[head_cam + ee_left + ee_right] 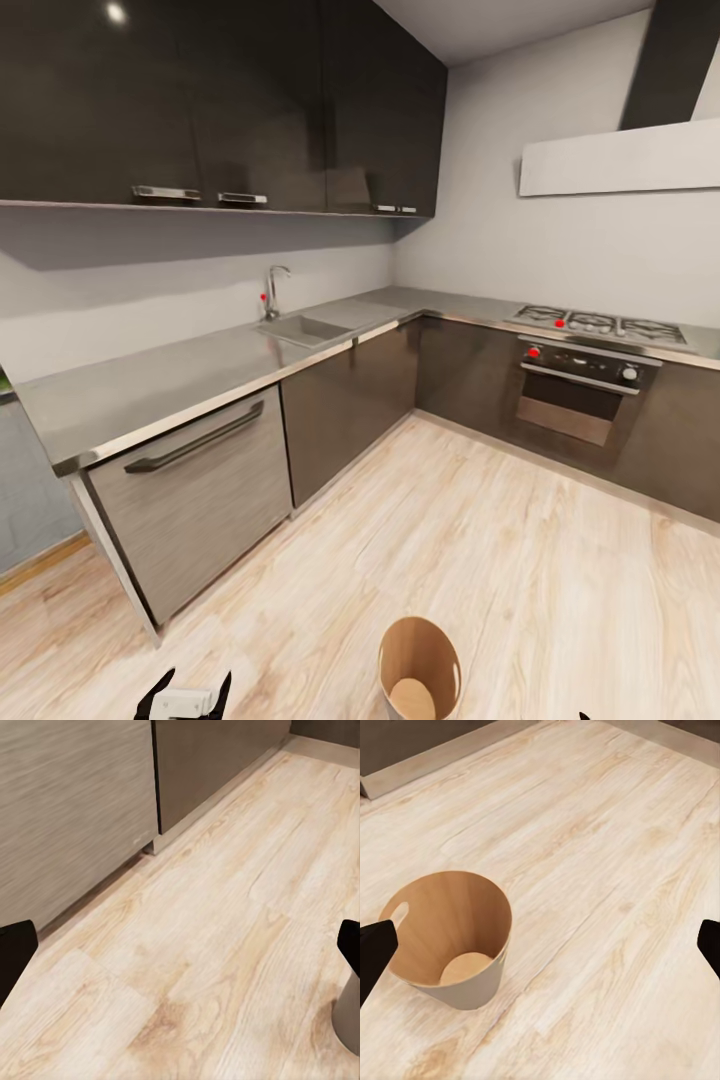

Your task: Put the three can of soda from the living room inside the tash can in the kitchen.

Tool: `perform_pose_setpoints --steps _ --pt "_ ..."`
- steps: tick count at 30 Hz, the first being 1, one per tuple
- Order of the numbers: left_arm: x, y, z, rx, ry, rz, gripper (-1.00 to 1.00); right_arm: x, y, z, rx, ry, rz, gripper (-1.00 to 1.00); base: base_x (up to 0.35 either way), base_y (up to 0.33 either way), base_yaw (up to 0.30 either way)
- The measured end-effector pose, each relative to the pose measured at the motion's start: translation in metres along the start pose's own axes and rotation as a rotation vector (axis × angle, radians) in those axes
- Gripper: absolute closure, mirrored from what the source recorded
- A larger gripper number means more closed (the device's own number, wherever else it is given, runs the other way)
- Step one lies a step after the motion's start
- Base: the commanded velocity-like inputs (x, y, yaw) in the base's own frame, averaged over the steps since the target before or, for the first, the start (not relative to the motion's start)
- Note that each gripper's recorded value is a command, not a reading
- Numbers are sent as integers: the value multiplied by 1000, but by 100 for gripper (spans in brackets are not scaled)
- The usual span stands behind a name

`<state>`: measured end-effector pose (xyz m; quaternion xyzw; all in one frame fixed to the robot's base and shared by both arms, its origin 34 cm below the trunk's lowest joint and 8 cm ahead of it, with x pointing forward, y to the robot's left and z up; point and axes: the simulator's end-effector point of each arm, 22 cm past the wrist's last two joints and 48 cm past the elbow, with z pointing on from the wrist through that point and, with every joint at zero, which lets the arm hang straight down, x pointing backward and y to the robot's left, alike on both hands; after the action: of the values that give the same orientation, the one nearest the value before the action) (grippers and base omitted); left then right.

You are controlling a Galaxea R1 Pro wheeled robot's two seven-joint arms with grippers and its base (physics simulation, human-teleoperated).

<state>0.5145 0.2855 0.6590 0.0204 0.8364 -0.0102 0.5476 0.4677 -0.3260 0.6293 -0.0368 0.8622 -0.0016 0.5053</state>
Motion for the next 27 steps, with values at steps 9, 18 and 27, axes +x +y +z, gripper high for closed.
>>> perform_pose_setpoints --steps 9,18,27 --pt "0 0 0 0 0 0 -100 1 1 0 -1 1 2 -100 44 0 0" --pt "0 0 0 1 0 0 -100 1 2 0 -2 1 3 -100 3 0 0" --pt "1 -1 0 2 1 2 -100 -33 6 9 -17 -58 -10 -100 0 0 0"
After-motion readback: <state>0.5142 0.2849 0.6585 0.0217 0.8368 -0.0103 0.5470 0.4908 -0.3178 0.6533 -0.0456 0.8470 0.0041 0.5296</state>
